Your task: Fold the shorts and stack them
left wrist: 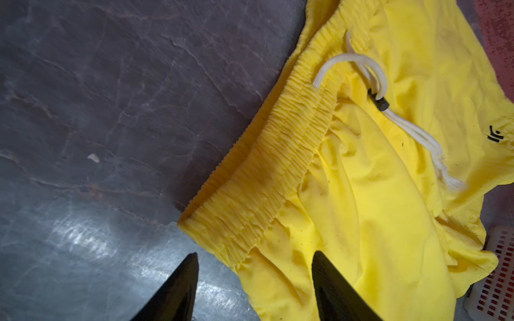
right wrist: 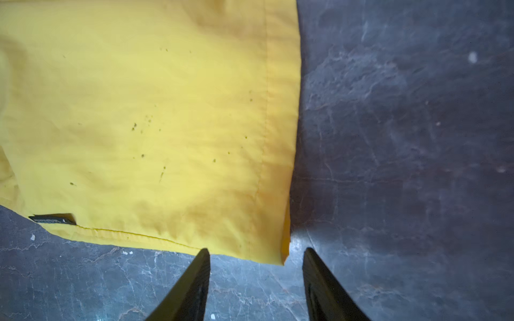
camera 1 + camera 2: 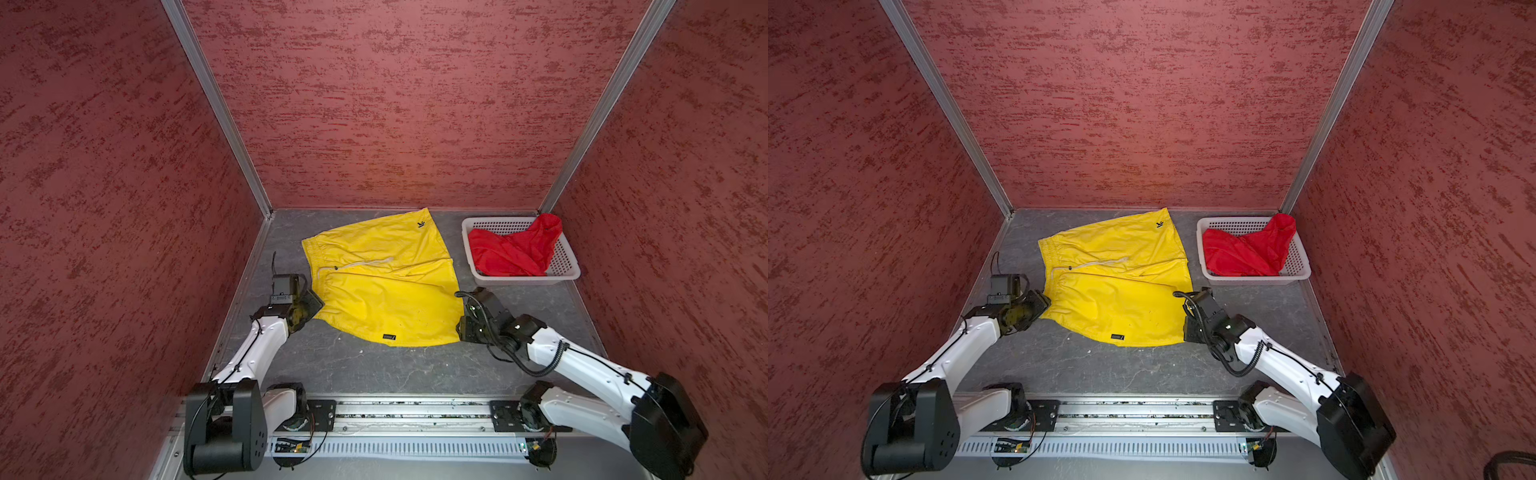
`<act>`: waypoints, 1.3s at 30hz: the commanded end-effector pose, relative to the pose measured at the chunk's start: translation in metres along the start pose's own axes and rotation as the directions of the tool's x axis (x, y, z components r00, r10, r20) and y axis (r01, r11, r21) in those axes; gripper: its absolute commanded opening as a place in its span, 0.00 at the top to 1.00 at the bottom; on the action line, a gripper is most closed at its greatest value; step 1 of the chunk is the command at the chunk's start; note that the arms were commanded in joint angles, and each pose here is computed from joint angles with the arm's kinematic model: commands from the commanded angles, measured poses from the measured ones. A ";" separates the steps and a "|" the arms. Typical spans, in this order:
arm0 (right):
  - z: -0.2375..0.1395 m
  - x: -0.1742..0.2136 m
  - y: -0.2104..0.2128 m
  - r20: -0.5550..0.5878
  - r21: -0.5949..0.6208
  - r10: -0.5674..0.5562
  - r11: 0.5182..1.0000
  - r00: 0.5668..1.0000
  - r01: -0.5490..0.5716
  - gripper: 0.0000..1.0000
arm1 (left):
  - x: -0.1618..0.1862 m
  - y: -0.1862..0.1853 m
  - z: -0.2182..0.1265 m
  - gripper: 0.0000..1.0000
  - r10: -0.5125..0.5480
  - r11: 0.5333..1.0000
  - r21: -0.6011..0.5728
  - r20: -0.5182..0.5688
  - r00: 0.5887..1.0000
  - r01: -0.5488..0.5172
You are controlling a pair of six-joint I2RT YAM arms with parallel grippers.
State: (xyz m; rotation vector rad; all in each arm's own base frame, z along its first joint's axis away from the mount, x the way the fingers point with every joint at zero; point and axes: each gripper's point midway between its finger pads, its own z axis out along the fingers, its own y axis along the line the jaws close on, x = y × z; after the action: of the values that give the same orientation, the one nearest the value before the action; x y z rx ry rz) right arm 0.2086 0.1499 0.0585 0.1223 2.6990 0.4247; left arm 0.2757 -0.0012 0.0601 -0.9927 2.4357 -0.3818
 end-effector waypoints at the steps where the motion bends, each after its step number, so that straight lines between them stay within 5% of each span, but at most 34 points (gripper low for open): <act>1: 0.006 0.010 0.011 -0.025 -0.083 0.083 0.993 0.996 -0.085 0.51 | 0.010 0.014 0.010 0.34 -0.005 0.999 -0.041 -0.021 1.000 0.004; 16: 0.032 0.009 0.004 -0.011 -0.051 0.151 0.987 0.988 -0.152 0.47 | 0.021 0.019 0.039 0.35 -0.054 0.998 -0.039 -0.068 0.996 0.051; 18: 0.036 0.011 0.001 -0.018 -0.034 0.162 0.986 0.987 -0.162 0.53 | 0.023 0.020 0.043 0.48 -0.057 0.998 -0.046 -0.085 0.995 0.053; 23: 0.041 0.016 -0.003 -0.019 -0.026 0.174 0.984 0.984 -0.175 1.00 | 0.023 0.021 0.048 0.62 -0.059 0.997 -0.054 -0.093 0.994 0.054; 29: 0.026 0.005 -0.009 0.036 0.010 0.161 0.987 0.986 -0.162 1.00 | 0.018 0.023 0.049 1.00 -0.058 0.996 -0.066 -0.083 0.995 0.053; 39: -0.042 -0.053 -0.001 0.228 0.060 0.097 0.992 0.969 -0.114 1.00 | -0.023 -0.018 -0.016 1.00 0.021 1.000 0.013 0.017 1.000 -0.021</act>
State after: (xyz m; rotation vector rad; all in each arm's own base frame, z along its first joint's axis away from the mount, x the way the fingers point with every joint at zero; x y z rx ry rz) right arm 0.2299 0.1486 0.0841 0.3039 2.5706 0.4474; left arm 0.2940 -0.0031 0.0560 -1.0178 2.4497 -0.4169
